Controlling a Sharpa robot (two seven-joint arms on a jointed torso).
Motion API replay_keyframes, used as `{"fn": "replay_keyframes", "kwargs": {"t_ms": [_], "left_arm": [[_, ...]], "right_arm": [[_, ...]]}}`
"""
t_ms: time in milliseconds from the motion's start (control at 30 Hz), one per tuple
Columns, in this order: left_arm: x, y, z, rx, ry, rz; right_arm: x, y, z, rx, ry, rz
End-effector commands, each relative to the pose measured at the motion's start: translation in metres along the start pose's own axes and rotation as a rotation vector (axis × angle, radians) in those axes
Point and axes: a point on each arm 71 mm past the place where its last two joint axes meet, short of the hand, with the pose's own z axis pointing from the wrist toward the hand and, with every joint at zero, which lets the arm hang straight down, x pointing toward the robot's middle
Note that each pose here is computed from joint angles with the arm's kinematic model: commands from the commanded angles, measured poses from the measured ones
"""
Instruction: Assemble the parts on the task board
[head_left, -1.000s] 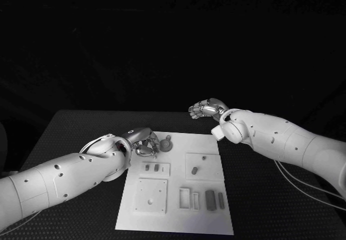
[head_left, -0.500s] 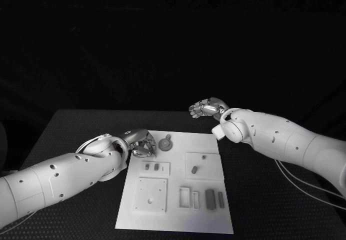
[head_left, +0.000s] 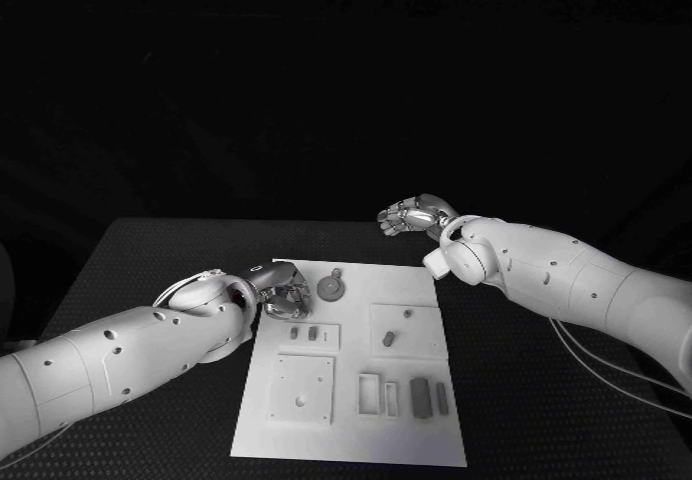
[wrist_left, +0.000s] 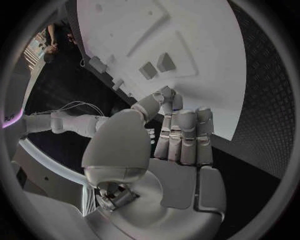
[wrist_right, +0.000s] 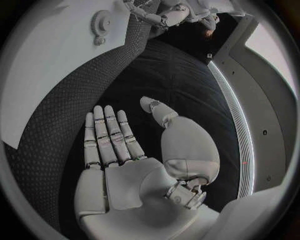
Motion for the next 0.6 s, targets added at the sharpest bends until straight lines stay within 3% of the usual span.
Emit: {"fn": "replay_keyframes", "kwargs": {"t_ms": [33, 600], "left_arm": [[0.0008, -0.0026, 0.0022, 0.008, 0.003, 0.009], [0.0041, -0.0064, 0.0061, 0.01, 0.024, 0.012]], "right_arm": [[0.0016, 0.0014, 0.0, -0.013, 0.009, -0.004], [0.0027, 0.002, 0.0001, -0.015, 0.012, -0.003]]}}
